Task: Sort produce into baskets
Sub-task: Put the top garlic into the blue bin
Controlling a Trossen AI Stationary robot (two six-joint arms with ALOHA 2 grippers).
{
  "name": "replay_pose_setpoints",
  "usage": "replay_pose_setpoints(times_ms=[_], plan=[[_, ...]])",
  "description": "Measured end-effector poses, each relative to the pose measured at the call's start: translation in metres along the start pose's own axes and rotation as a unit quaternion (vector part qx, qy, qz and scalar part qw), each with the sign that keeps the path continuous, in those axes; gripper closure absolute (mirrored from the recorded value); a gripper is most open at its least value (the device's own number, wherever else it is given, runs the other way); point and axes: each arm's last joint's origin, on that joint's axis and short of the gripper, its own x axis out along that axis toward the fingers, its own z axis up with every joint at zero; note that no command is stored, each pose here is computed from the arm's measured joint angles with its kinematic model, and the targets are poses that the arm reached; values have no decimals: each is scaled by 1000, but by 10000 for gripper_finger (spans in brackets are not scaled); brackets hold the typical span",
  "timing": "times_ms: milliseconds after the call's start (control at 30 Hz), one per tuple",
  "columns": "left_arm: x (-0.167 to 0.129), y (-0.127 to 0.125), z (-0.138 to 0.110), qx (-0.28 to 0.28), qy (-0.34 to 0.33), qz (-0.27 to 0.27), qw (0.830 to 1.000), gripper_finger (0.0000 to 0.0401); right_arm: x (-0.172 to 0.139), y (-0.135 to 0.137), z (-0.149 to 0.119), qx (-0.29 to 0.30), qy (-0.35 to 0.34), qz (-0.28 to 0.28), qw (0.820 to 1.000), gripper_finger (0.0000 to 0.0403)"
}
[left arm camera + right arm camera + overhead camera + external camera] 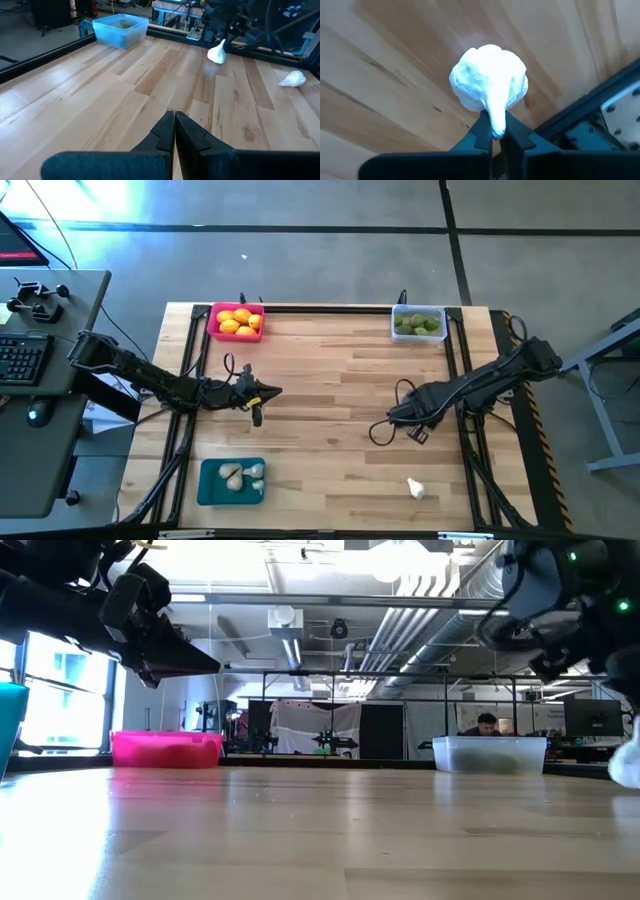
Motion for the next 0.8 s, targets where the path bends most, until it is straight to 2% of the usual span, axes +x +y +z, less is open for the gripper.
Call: replay_pose_setpoints(times_ms=[133, 233, 333, 400, 533, 633, 800], plan=[[0, 0, 0, 0, 0, 0, 1000, 401, -16, 5, 3, -15, -28, 9, 999, 391], [0, 0, 0, 1, 1, 0, 1000, 401, -33, 12, 5, -31, -75, 23, 996, 399], [0, 0, 0, 5, 1, 2, 1000, 401, -52, 27, 9, -60, -147, 75, 984, 399], [0, 1, 0, 9, -1, 10, 1000, 401, -64, 43, 13, -92, -218, 125, 964, 401], [0, 2, 0, 9, -2, 18, 1000, 401, -82, 75, 25, -143, -354, 222, 897, 402], [1, 4, 0, 9, -3, 23, 1000, 401, -84, 100, 39, -172, -420, 241, 858, 402], [2, 6, 1, 11, -3, 30, 999, 401, -86, 146, 68, -222, -477, 238, 817, 402]])
